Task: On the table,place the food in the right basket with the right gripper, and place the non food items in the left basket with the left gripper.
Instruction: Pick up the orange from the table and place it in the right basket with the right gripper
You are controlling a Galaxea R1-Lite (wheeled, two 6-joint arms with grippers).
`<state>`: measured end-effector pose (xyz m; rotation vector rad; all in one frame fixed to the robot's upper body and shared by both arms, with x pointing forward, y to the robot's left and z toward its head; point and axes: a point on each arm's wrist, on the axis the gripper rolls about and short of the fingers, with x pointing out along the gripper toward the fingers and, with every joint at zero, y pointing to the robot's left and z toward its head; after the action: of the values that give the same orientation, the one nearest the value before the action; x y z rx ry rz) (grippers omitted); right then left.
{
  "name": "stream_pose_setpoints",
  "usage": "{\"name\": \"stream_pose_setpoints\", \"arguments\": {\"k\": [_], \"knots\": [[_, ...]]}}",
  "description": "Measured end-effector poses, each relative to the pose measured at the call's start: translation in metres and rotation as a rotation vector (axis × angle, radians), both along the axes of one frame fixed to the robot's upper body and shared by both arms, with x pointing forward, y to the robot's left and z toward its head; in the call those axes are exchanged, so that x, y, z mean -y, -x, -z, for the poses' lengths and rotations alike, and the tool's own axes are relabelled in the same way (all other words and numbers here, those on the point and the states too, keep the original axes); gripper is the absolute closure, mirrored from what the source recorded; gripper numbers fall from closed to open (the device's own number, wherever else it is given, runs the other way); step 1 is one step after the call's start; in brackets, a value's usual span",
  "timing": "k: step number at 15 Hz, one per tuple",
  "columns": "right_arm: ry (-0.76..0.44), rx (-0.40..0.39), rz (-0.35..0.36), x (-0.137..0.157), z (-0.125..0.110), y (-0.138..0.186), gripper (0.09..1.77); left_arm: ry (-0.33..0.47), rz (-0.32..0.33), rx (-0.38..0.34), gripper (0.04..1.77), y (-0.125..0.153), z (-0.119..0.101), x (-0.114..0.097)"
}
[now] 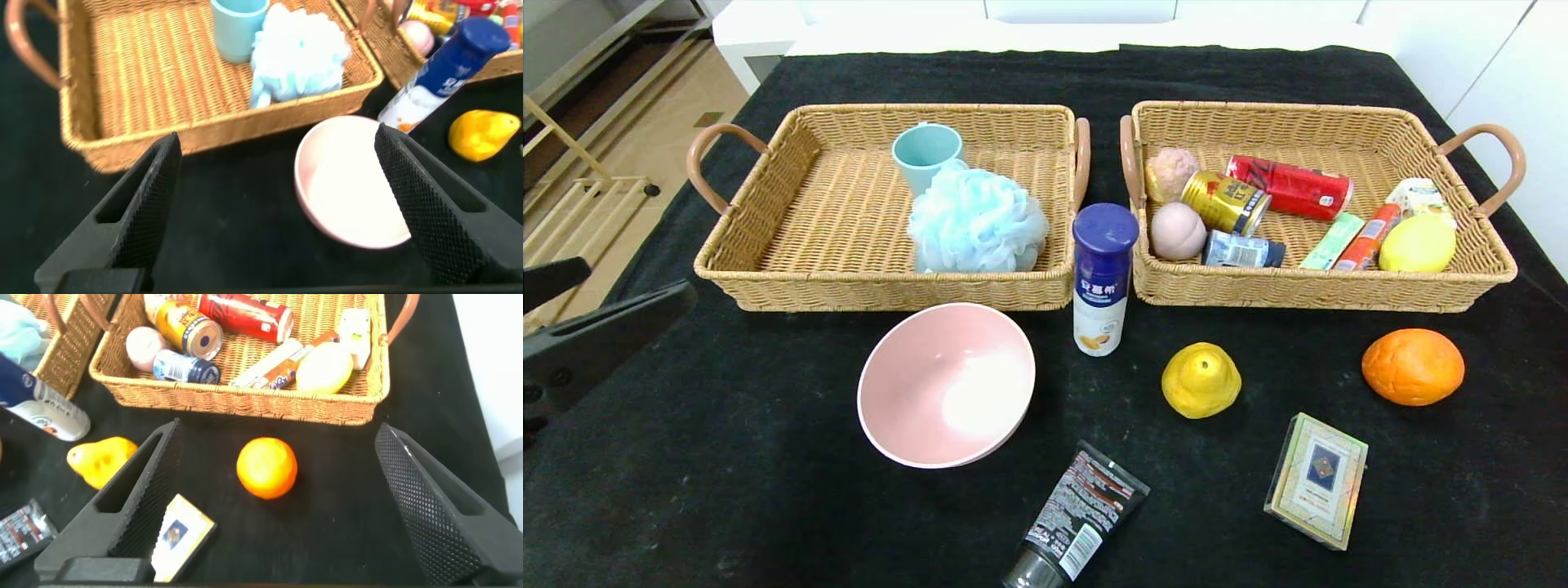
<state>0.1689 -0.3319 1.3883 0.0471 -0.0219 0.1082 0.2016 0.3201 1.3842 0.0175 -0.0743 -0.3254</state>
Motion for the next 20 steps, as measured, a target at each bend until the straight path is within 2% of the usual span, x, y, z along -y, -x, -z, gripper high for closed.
{"name": "stream_pose_setpoints", "arguments": {"k": [3, 6, 12, 16, 18, 20], "knots": [[0.001, -0.011, 0.004, 0.0, -0.002, -0.009, 0.15, -0.002, 0.043, -0.007, 0.09, -0.021, -0.012, 0.007], [0.001, -0.025, 0.004, 0.0, -0.001, -0.014, 0.15, -0.005, 0.058, -0.017, 0.09, -0.04, -0.019, 0.011], [0.003, -0.057, -0.005, -0.002, 0.005, -0.019, 0.15, -0.012, 0.064, -0.11, 0.09, -0.059, -0.001, 0.014], [0.005, -0.088, -0.018, -0.003, 0.009, -0.025, 0.15, -0.017, 0.08, -0.131, 0.09, -0.06, 0.005, 0.017], [0.007, -0.101, -0.048, -0.007, 0.011, -0.028, 0.15, -0.018, 0.12, -0.126, 0.09, -0.053, 0.005, 0.019], [0.012, -0.11, -0.102, -0.014, 0.012, -0.029, 0.15, -0.02, 0.201, -0.118, 0.09, -0.042, 0.005, 0.028]]}}
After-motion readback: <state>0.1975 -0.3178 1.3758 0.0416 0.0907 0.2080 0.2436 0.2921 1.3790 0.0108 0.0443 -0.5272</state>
